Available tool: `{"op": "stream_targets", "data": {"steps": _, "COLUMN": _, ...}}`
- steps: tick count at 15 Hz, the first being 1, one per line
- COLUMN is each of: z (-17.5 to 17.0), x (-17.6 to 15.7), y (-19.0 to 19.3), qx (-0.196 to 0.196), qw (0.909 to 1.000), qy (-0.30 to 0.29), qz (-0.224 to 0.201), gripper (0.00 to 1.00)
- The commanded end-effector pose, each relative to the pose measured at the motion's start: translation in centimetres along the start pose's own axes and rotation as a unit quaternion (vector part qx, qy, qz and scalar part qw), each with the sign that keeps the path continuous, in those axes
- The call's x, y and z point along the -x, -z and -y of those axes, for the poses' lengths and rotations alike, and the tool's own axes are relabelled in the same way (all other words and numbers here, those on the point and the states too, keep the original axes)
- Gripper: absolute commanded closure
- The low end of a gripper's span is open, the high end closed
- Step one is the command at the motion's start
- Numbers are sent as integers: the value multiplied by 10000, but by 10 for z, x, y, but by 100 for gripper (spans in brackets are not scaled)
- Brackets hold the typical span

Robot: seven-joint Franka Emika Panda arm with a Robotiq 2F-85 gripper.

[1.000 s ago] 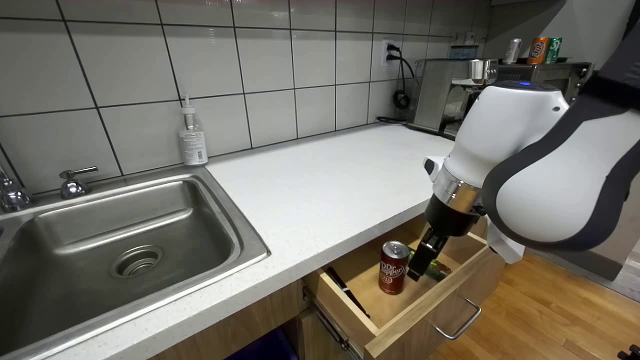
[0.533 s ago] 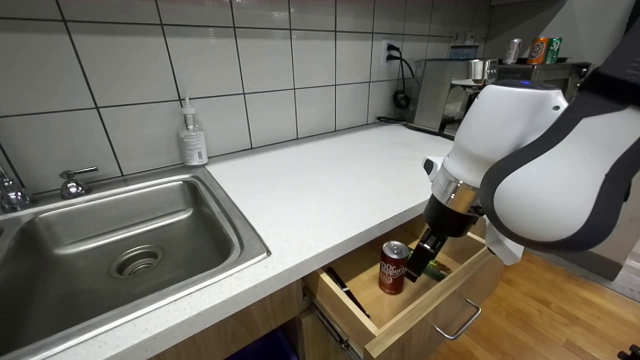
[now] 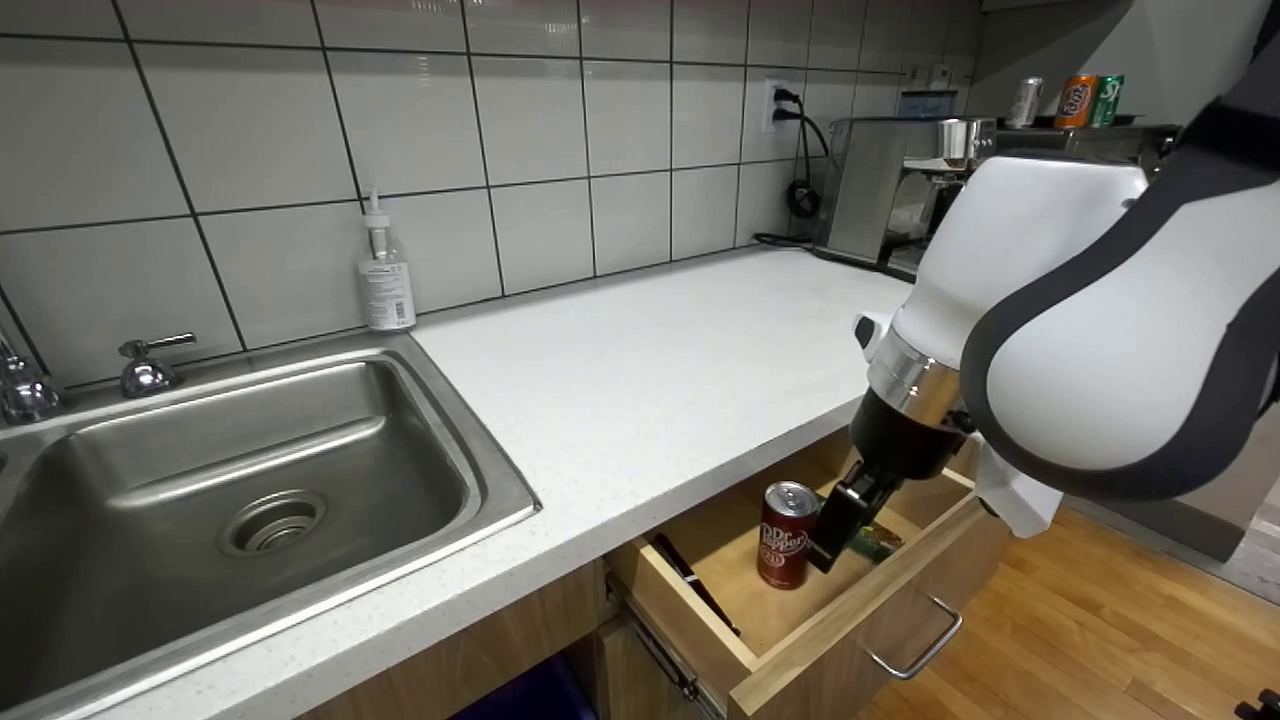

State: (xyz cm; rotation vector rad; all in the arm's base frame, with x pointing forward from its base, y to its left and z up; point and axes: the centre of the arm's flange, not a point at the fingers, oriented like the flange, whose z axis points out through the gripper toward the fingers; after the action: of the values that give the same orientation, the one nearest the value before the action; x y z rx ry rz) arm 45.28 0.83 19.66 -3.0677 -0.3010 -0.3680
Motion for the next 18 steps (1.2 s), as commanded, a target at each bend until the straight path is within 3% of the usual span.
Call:
{"op": "stream_targets", "data": {"steps": 1, "z": -9, "x": 11, "y": 26, "qx": -33, "qw": 9998, "qy": -164, "qz": 137, "gripper": 0}}
{"op": "stream_targets", "data": {"steps": 12, "z": -12, "x": 26, "y": 32, "qx": -350, "qw": 9982, "qy": -250, "qz": 424, "gripper": 0}}
{"op": "stream_targets", "data": {"steps": 18, "z": -7, "x": 41, "y": 39, "qx": -227, "qw": 9985, "qy": -87, "qz": 497, "gripper": 0}}
